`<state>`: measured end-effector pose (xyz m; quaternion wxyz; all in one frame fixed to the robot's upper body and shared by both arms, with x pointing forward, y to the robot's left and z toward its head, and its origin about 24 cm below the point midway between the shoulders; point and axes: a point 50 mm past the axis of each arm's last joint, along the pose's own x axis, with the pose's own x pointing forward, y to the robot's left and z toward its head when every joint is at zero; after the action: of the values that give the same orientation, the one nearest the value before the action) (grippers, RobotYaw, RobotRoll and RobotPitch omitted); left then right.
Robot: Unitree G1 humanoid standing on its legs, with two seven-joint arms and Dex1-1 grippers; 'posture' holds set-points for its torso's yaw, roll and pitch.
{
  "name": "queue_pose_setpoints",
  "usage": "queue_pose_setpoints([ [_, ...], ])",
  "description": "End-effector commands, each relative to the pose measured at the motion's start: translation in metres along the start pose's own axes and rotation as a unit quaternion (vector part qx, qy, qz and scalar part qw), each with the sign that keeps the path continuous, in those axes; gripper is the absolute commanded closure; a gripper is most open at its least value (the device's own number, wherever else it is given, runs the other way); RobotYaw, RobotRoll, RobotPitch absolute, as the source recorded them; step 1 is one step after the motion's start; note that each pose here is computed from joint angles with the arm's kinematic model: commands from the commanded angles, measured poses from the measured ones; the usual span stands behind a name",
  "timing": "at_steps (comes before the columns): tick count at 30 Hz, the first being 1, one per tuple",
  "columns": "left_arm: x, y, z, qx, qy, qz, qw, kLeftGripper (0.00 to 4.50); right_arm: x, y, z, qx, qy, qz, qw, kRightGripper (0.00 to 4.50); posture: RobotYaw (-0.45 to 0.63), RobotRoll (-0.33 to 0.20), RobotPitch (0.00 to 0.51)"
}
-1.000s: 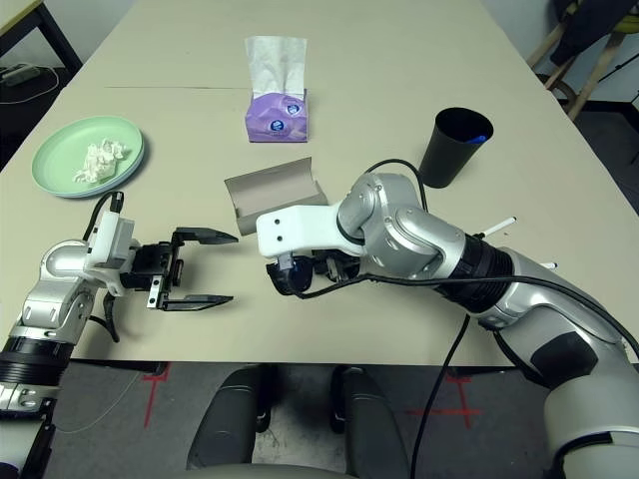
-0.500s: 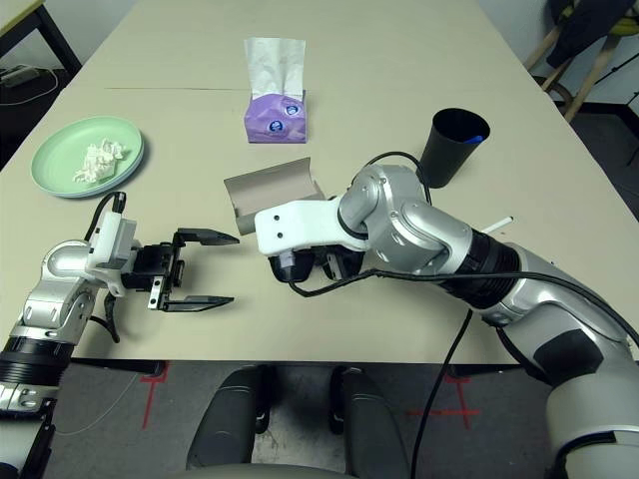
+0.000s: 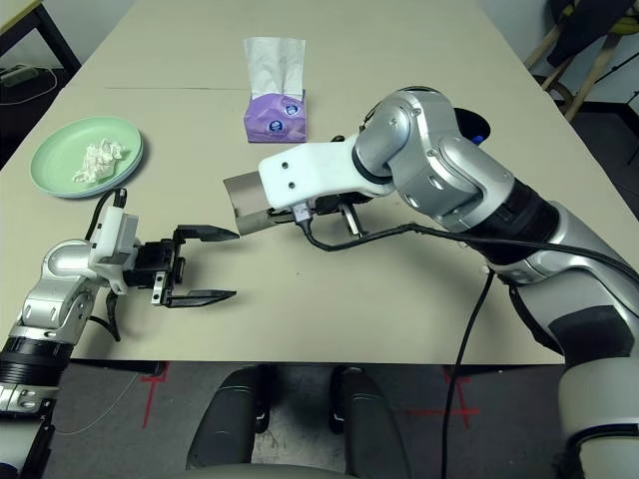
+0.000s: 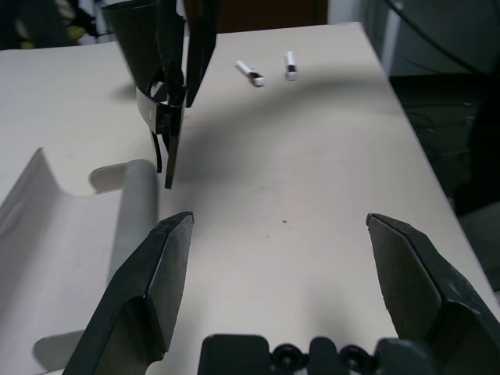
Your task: Organize and tidy the items on the table.
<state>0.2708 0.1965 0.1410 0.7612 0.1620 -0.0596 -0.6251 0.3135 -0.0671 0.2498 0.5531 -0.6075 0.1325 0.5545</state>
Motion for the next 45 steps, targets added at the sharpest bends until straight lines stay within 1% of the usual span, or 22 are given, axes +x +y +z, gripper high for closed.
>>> queue_pose_setpoints([
  [1, 0.004, 0.0, 0.003, -0.001, -0.001, 0.025, 1.0, 0.0, 0.005, -0.009, -0.002, -0.006, 0.006, -0.02, 1.0, 4.49, 0.21, 0.0, 0.176],
  [5, 0.006, 0.0, 0.007, -0.007, -0.004, 0.051, 0.999, 0.0, 0.014, -0.017, -0.003, -0.011, 0.009, -0.027, 1.0, 4.49, 0.23, 0.0, 0.181],
  [12, 0.005, -0.003, 0.01, -0.007, -0.005, 0.059, 0.998, 0.0, 0.027, -0.029, -0.001, -0.015, 0.011, -0.038, 0.999, 4.49, 0.25, 0.0, 0.186],
  [22, 0.005, -0.003, 0.011, -0.01, -0.018, 0.079, 0.997, 0.0, 0.036, -0.037, 0.003, -0.025, 0.012, -0.041, 0.999, 4.49, 0.27, 0.0, 0.184],
  [31, 0.005, -0.01, 0.011, -0.009, -0.02, 0.089, 0.996, 0.0, 0.043, -0.033, -0.002, -0.027, 0.017, -0.023, 0.999, 4.49, 0.3, 0.0, 0.193],
  [45, 0.005, -0.012, 0.013, -0.009, -0.02, 0.096, 0.995, 0.0, 0.058, -0.027, -0.008, -0.002, 0.028, -0.001, 1.0, 4.49, 0.3, 0.0, 0.198],
])
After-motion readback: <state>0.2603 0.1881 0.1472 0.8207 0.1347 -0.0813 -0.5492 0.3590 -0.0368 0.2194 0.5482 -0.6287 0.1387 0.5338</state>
